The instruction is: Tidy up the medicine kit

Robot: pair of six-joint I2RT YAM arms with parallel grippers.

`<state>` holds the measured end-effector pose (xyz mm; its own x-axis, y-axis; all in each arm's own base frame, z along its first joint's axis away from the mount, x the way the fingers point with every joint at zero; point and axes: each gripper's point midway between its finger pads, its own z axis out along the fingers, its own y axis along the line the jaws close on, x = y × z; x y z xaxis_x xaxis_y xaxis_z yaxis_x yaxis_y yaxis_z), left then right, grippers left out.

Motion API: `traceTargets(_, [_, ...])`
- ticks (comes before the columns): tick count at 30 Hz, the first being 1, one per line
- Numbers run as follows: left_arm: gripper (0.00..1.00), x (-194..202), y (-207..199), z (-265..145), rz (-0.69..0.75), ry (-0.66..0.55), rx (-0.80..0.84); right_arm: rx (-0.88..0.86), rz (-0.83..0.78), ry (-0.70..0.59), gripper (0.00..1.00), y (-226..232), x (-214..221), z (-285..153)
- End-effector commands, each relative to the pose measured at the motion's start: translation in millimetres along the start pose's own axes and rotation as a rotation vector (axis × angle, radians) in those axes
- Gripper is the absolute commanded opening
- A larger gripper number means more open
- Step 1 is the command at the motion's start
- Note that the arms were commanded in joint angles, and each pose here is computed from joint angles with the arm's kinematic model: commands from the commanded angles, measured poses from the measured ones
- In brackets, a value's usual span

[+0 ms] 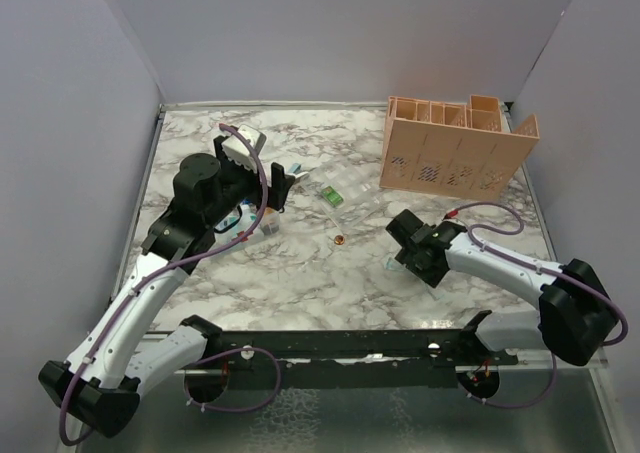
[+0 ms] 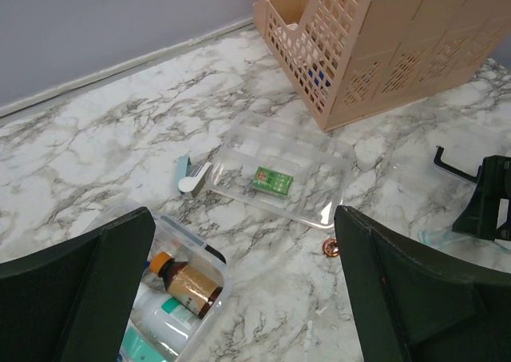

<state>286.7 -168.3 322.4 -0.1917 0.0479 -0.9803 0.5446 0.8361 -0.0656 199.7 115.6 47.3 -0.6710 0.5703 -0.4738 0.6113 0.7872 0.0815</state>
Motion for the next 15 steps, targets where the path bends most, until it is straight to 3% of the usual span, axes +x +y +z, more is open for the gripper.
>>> traceTargets(1, [0.99,-14,-9,4,-0.002,-0.041,0.039,-0.005,0.197,0.049,0.64,5,11,7])
traceTargets(15, [0.99,-15,-13,3,-0.016,-0.046,0.053,0.005,0.154,0.05,0.61,19,10,28])
